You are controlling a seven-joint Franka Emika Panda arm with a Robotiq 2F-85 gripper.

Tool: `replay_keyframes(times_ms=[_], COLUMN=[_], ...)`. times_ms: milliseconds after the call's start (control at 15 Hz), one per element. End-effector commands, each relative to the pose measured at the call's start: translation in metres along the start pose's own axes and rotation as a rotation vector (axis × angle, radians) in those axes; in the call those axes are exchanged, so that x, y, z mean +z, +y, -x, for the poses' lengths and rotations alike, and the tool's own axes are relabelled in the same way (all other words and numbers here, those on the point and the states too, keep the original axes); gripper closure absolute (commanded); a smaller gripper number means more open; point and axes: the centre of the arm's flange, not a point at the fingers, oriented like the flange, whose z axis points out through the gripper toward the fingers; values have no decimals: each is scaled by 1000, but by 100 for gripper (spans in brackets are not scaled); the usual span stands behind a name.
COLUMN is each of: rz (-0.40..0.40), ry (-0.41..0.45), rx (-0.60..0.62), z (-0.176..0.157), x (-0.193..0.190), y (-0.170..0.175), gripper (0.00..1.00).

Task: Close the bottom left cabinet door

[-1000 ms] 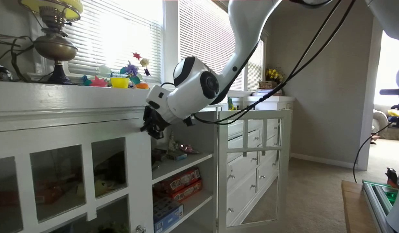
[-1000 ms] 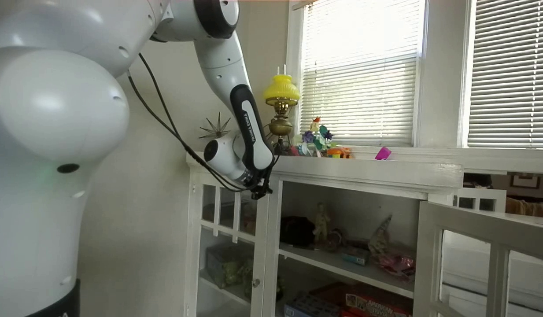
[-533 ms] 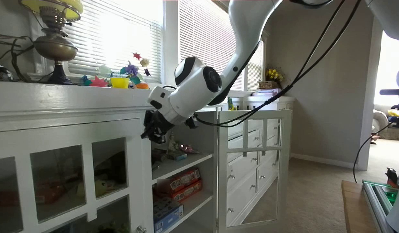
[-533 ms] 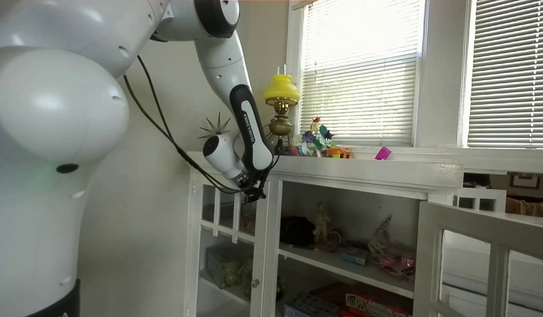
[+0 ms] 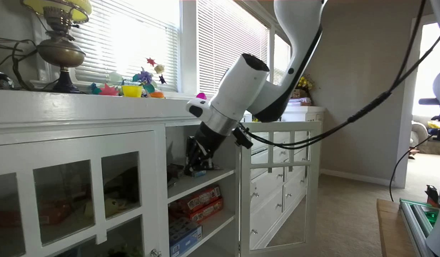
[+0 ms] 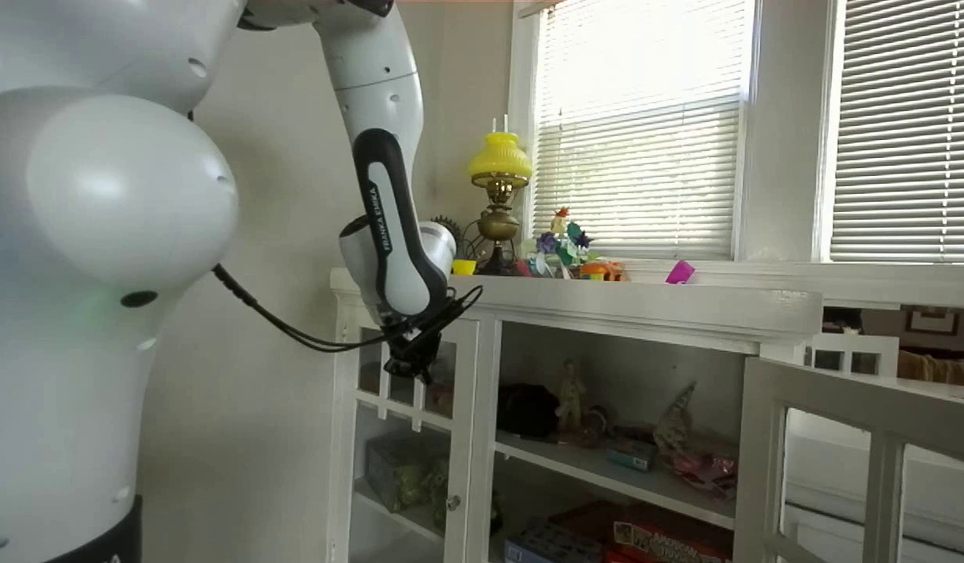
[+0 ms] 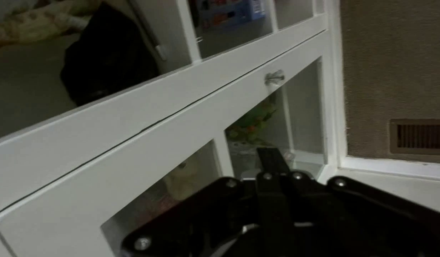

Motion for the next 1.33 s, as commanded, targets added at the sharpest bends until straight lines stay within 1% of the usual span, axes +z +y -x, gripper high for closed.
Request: replay_keyframes(times_ms=[0, 67, 133, 200, 267, 333, 400, 467, 533, 667, 733, 1267], rz=[-162, -208, -254, -297, -346, -397, -443, -344, -364, -359, -355, -354], ry=[-78, -87, -93, -112, -116, -107, -71, -87, -84, -86, -87, -89], rx=[81, 103, 125, 146, 168, 181, 188, 170, 163, 168, 172, 175], z=[-25, -23, -23, -22, -20, -19, -19, 11, 10, 10, 11, 12], x=[-73, -75, -78, -80, -82, -84, -86, -30, -33, -32, -31, -31], y=[-6, -18, -31, -44, -58, -72, -88, -134, -143, -140, -138, -137], gripper=[100, 100, 74, 72, 67, 59, 53, 45, 64, 49, 45, 45])
